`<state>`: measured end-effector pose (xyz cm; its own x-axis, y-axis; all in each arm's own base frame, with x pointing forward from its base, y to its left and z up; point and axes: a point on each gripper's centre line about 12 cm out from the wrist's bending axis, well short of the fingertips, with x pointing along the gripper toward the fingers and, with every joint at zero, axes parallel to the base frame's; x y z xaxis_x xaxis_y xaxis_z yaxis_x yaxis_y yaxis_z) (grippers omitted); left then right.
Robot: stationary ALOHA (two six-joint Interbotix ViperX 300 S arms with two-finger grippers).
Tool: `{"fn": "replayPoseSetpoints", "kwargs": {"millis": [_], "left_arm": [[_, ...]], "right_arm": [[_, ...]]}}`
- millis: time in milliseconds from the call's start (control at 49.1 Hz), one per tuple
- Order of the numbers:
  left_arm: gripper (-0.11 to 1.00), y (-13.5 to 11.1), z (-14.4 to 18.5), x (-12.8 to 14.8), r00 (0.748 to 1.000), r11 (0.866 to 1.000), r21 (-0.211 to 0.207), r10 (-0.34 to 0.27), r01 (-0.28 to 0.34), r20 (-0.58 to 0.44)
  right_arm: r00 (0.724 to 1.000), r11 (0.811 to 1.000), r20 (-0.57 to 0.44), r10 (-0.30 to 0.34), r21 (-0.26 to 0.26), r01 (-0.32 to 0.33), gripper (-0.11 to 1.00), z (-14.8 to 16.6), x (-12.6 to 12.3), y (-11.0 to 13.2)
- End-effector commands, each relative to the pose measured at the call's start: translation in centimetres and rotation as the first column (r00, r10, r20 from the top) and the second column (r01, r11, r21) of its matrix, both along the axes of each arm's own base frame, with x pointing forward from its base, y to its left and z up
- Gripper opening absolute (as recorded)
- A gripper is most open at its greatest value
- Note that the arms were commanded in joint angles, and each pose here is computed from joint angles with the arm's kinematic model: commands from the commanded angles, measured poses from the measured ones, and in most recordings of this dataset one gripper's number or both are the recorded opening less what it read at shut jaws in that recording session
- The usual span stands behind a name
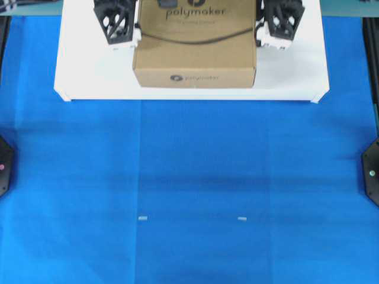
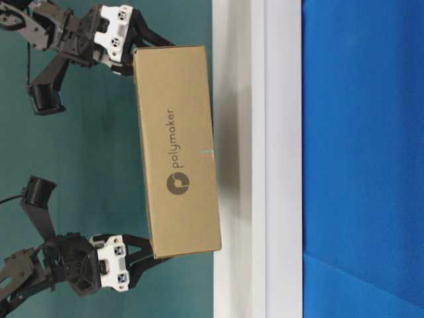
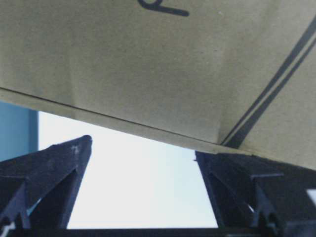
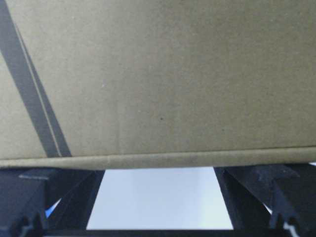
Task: Place the cardboard box on the stand after clamping it between your arms.
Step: 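Carry the clamped box forward and lower it onto the white stand, then release the box and pull both grippers outward away from it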
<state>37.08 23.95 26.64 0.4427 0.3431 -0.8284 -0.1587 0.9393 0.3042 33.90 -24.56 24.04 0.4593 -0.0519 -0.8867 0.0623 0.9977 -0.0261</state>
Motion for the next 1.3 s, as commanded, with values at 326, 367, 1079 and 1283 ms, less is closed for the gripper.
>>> {"fn": "replayPoseSetpoints", "kwargs": {"millis": [326,367,1079,1283], "left_arm": [[0.83,-0.1,4.7,3.0,0.985,0.997,0.073,-0.038,0.026,0.168],[0.83,-0.1,4.2,3.1,0.986,0.997,0.074,-0.043,0.031,0.162],[0.83,0.2,-1.6,0.5,0.992,0.998,0.06,-0.024,0.017,0.125],[0.82,-0.3,-1.9,-0.8,0.994,0.999,0.053,-0.017,0.011,0.112]], "right_arm": [[0.986,1.0,0.167,0.009,0.022,-0.013,0.98,2.8,3.9,0.6],[0.988,1.0,0.154,0.015,0.023,-0.019,0.98,2.0,3.8,0.4],[0.999,0.999,0.036,-0.039,0.005,0.039,0.98,-4.0,-0.1,-2.1],[0.997,0.996,-0.004,-0.077,0.037,0.077,0.98,-4.7,-2.9,-2.4]]}}
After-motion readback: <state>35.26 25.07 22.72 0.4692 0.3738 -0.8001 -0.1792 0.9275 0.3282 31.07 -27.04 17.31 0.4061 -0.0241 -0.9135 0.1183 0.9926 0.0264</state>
